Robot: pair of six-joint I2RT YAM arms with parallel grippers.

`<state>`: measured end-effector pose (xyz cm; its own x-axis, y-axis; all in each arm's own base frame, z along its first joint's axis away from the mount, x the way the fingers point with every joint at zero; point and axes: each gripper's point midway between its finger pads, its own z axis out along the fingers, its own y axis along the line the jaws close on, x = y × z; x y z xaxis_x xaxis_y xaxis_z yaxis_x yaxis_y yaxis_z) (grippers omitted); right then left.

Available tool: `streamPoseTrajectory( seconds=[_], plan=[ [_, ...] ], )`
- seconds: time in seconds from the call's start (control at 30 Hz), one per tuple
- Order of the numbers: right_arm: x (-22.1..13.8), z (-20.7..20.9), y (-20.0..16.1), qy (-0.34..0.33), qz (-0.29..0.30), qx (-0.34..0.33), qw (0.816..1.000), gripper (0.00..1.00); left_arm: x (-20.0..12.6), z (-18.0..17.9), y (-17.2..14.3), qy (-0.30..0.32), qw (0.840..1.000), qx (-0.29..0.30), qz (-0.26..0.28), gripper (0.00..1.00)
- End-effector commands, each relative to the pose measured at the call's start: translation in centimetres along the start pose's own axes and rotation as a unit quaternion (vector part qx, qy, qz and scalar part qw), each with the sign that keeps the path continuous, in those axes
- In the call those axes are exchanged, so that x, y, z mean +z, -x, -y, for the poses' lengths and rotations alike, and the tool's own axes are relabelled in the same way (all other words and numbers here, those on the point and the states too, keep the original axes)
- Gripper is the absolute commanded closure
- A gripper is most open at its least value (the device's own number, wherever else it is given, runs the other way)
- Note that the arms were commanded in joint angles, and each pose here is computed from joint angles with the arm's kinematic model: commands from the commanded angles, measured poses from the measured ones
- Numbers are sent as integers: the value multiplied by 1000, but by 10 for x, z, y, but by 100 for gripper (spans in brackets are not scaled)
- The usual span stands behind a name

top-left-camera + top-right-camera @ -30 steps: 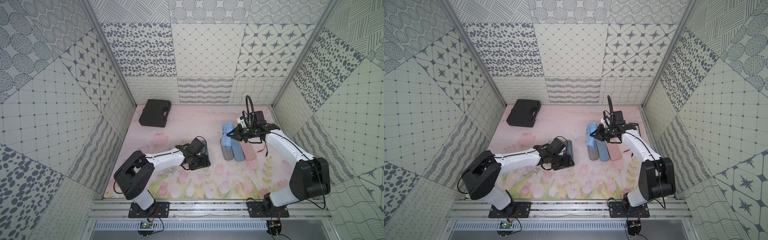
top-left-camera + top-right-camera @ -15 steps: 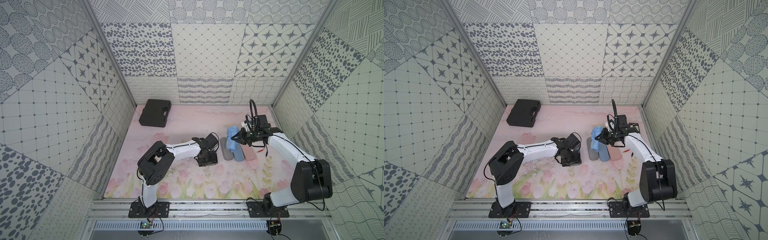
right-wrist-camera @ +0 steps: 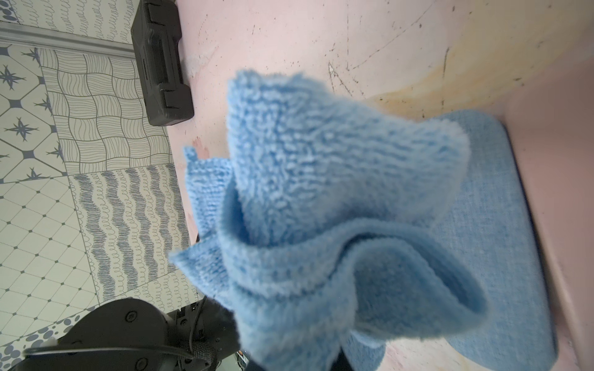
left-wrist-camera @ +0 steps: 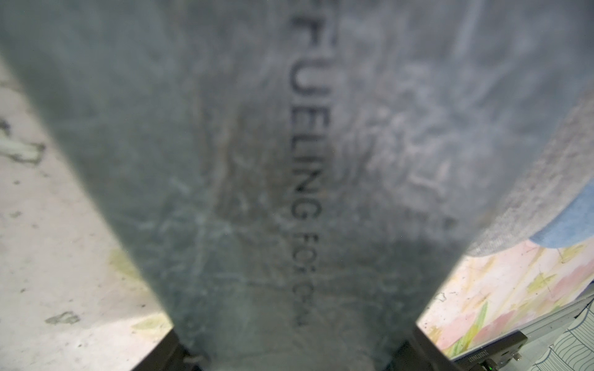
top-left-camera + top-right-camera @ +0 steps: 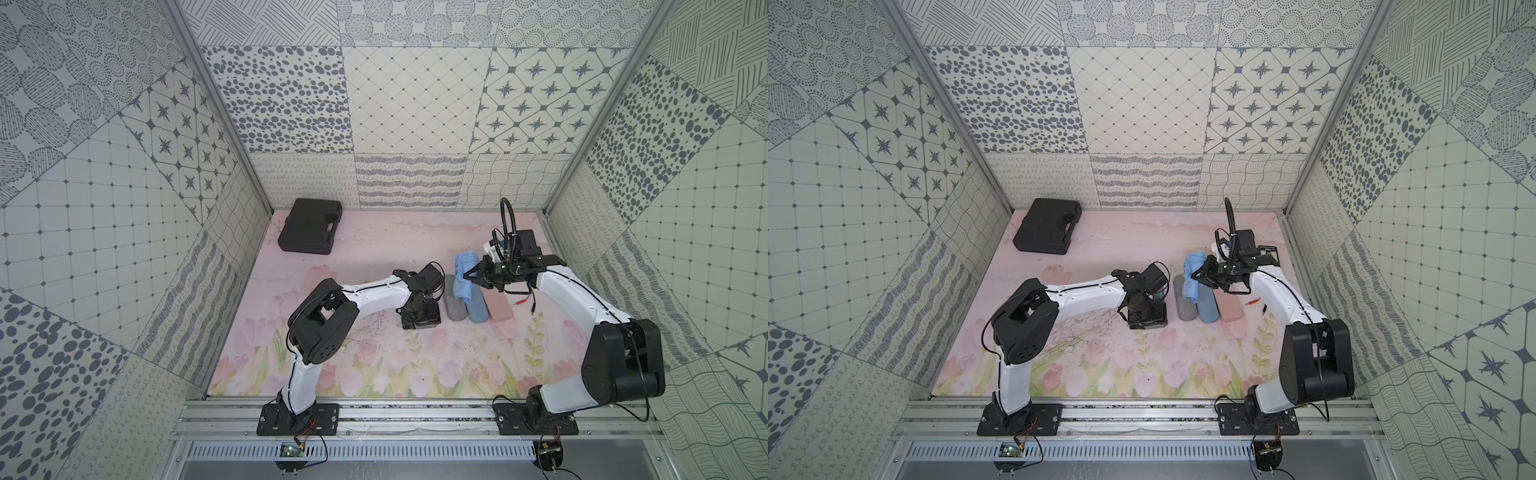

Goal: Wipe the eyeglass case
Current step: Place the eyeglass case at the center of the board.

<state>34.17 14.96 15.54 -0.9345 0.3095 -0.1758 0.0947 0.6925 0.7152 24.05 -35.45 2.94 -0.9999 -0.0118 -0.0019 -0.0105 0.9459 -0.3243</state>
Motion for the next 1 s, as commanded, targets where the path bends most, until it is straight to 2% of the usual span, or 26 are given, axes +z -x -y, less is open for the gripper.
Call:
streamPoseTrajectory(
  seconds=[0.0, 0.23, 0.43, 0.47, 0.5, 0.8, 0.97],
  plan=[
    [-2, -7, 9, 15, 14, -22, 1000, 100, 4, -9, -3, 28, 1000, 4, 2, 32],
    [-2, -5, 8, 14, 13, -22, 1000, 100, -2, -1, 3, 16, 1000, 8, 15, 20],
    [-2, -6, 10, 16, 14, -22, 1000, 100, -14, 4, 9, 4, 999, 16, 38, 13],
    [-2, -6, 10, 16, 13, -21, 1000, 100, -17, 3, 10, 5, 999, 21, 44, 9],
    [-2, -7, 11, 16, 14, -22, 1000, 100, -20, 4, 11, 6, 998, 24, 49, 1],
    [-2, -8, 13, 15, 14, -20, 1000, 100, -65, 0, 23, 0, 986, 79, 144, 0],
    [-4, -12, 17, 15, 16, -19, 1000, 100, -97, -10, 30, 20, 971, 113, 210, 0]
  ],
)
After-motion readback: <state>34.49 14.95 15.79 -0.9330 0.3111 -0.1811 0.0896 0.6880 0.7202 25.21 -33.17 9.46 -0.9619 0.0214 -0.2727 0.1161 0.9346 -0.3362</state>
